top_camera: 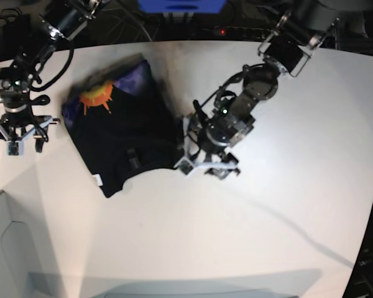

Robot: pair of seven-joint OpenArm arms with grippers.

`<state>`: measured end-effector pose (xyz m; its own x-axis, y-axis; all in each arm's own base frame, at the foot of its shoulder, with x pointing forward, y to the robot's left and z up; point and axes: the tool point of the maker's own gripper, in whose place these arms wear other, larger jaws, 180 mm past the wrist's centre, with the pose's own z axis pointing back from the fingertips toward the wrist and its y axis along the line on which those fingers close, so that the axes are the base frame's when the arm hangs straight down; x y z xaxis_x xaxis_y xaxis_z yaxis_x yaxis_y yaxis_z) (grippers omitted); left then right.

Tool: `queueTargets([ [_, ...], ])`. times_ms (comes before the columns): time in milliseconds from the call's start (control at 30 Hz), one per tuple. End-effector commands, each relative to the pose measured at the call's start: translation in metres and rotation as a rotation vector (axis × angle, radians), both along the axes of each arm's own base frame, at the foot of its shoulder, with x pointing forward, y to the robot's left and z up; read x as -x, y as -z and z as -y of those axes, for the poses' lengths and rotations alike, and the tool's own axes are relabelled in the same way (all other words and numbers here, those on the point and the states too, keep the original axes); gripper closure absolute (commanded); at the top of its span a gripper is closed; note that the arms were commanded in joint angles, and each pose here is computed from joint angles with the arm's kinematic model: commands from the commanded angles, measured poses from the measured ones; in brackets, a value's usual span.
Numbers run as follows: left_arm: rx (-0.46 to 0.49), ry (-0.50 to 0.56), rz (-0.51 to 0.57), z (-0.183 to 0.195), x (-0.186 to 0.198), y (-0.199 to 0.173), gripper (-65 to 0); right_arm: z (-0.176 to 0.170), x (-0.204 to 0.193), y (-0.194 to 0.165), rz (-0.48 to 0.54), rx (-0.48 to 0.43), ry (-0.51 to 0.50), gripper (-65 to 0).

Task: Fold the T-shirt properly
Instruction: 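Drag the bundle corner with the left gripper to straighten it, then press and tuck the bundle sides with both grippers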

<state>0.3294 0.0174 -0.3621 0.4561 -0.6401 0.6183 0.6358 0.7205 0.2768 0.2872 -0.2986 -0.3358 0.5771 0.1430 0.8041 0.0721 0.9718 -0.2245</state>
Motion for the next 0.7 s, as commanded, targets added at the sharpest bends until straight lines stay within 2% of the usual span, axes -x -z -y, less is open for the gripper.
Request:
queueTargets([
  [0,0.040,-0.020,0.013,0.000,0.000,-0.007,-49.8,-0.002,-0.009,-0.012,0.057,-0.002,-0.022,-36.9],
  [133,0.114,-0.130,-0.124,-0.021,0.039,0.027,-49.8,-0.006,-0.006,0.011,0.015,-0.053,-0.020,-36.9],
  [267,0.251,-0.139,-0.251,-0.005,0.057,0.036,-48.5,-0.018,0.001,0.030,-0.028,-0.087,-0.037,-36.9],
  [367,0.301,-0.160,-0.347,0.000,0.064,0.055,-45.2,-0.032,0.010,0.042,-0.067,-0.097,-0.075,-36.9],
  [433,0.340,-0.172,-0.371,0.011,0.052,0.056,-43.3,-0.042,0.019,0.052,-0.102,-0.105,-0.104,-36.8],
  [533,0.347,-0.201,-0.387,0.014,0.040,0.062,-43.2,-0.052,0.031,0.058,-0.128,-0.108,-0.122,-36.7],
  [667,0.389,-0.203,-0.339,0.027,0.014,0.053,-43.2,-0.060,0.048,0.053,-0.128,-0.103,-0.113,-36.7],
])
